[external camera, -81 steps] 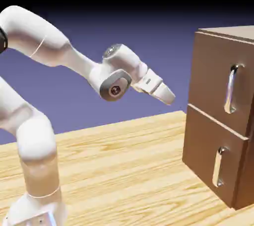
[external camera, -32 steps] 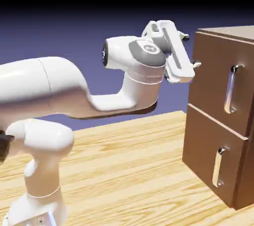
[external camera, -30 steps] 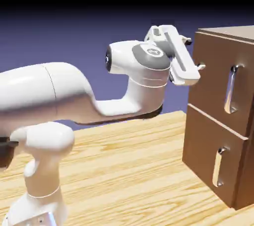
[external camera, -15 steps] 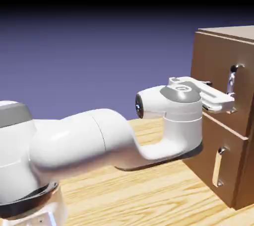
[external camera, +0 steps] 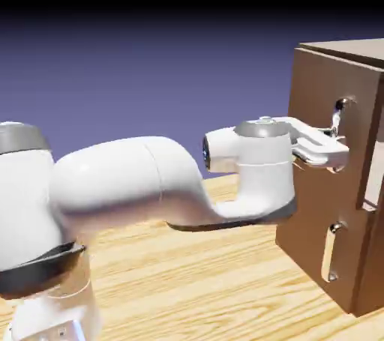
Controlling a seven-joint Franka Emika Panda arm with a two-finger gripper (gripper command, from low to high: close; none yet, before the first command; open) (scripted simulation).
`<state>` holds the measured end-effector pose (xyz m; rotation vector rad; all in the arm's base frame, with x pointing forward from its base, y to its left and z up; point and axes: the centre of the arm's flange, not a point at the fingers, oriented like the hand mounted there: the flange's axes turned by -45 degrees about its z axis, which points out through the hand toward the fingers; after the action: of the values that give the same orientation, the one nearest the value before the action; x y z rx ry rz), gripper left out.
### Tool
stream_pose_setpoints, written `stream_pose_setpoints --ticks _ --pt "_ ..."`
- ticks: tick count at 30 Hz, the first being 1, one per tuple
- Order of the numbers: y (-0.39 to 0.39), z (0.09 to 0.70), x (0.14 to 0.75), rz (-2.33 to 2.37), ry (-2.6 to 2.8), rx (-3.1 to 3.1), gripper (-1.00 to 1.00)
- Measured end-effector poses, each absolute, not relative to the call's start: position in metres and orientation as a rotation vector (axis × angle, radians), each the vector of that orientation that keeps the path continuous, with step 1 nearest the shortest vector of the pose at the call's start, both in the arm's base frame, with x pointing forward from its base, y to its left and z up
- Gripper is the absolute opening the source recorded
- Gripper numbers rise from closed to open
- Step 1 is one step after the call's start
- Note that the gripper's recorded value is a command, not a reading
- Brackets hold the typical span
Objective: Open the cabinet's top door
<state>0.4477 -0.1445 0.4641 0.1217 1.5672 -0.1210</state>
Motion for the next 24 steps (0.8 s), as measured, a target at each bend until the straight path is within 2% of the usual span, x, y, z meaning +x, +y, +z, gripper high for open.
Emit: stream_pose_setpoints --ticks 24 --pt "-0.109 0.464 0.41 -0.262 1.555 0.261 -1.0"
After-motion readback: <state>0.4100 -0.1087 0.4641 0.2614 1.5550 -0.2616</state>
